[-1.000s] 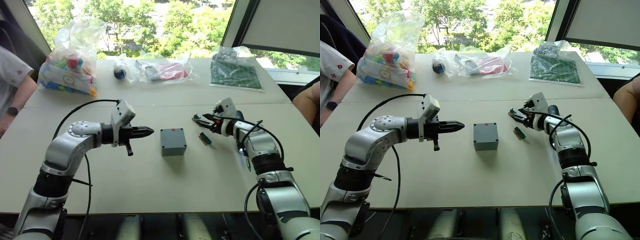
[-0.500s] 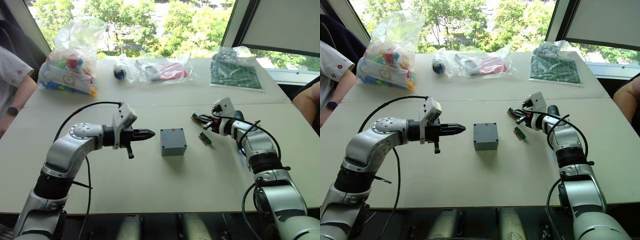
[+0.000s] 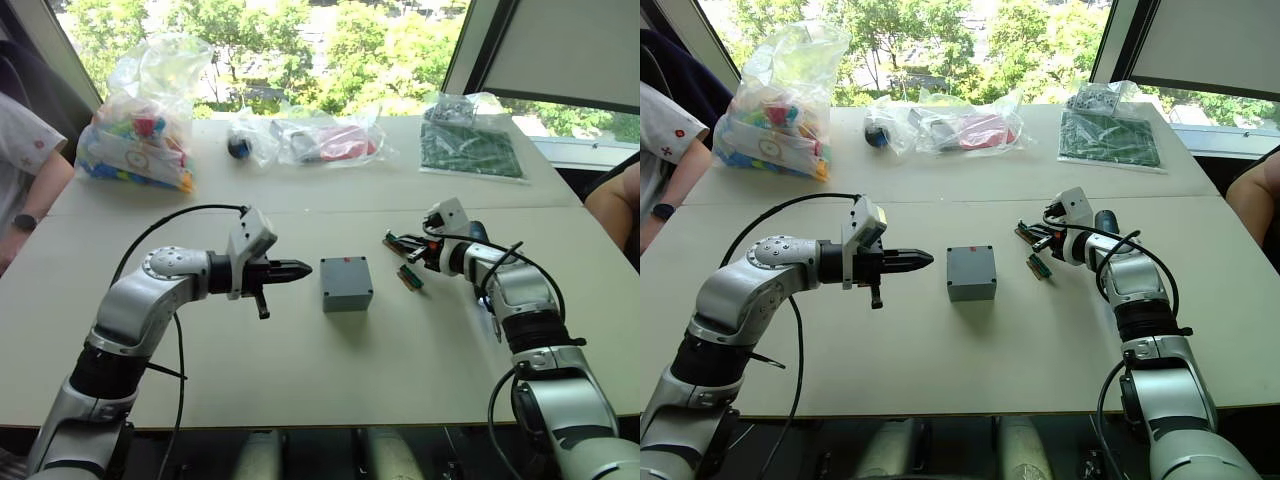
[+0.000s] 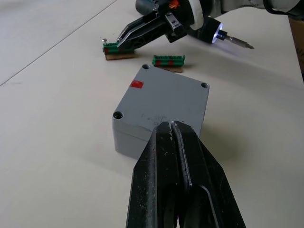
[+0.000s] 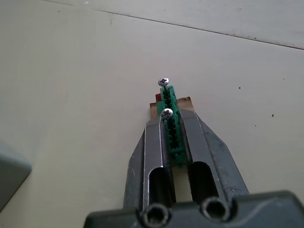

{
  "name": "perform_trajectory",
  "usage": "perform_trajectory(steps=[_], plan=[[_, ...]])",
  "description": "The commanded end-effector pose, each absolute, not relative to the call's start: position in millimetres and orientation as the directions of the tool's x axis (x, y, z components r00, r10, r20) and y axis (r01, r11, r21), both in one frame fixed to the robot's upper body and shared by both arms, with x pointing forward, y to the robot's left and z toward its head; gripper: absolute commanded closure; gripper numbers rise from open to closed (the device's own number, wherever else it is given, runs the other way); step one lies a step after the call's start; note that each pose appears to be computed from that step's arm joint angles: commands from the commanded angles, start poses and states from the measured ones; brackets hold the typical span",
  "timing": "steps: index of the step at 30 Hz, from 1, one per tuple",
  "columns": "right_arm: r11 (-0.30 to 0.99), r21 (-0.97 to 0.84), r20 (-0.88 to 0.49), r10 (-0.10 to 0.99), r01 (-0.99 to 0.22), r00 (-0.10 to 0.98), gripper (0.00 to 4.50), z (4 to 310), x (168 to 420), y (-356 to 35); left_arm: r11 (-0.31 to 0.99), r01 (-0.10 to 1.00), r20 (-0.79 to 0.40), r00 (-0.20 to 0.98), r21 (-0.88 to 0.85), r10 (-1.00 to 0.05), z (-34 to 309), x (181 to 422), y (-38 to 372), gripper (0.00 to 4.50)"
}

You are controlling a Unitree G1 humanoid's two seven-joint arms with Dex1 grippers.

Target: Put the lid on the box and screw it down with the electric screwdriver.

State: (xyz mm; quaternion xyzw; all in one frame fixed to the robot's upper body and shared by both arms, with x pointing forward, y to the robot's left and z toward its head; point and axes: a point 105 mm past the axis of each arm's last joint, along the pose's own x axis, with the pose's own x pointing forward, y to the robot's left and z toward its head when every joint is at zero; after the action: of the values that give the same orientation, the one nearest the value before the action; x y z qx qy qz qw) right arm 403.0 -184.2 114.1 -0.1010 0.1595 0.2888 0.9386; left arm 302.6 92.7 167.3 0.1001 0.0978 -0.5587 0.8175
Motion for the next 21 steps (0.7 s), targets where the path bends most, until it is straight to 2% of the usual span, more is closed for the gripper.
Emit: perform_trajectory(steps=[1,21], plan=[[0.820,-0.132,-0.308,0.500,-0.557,0.809,2.80,131.6,407.4,-186.7,0.348,0.933,-0.259,0.359,0.088,-0.897,173.8,302.8,92.1,4.50],[0.824,-0.114,-0.280,0.510,-0.555,0.813,2.80,137.1,406.2,-183.4,0.334,0.939,-0.272,0.344,0.087,-0.899,169.2,301.6,90.0,4.50]])
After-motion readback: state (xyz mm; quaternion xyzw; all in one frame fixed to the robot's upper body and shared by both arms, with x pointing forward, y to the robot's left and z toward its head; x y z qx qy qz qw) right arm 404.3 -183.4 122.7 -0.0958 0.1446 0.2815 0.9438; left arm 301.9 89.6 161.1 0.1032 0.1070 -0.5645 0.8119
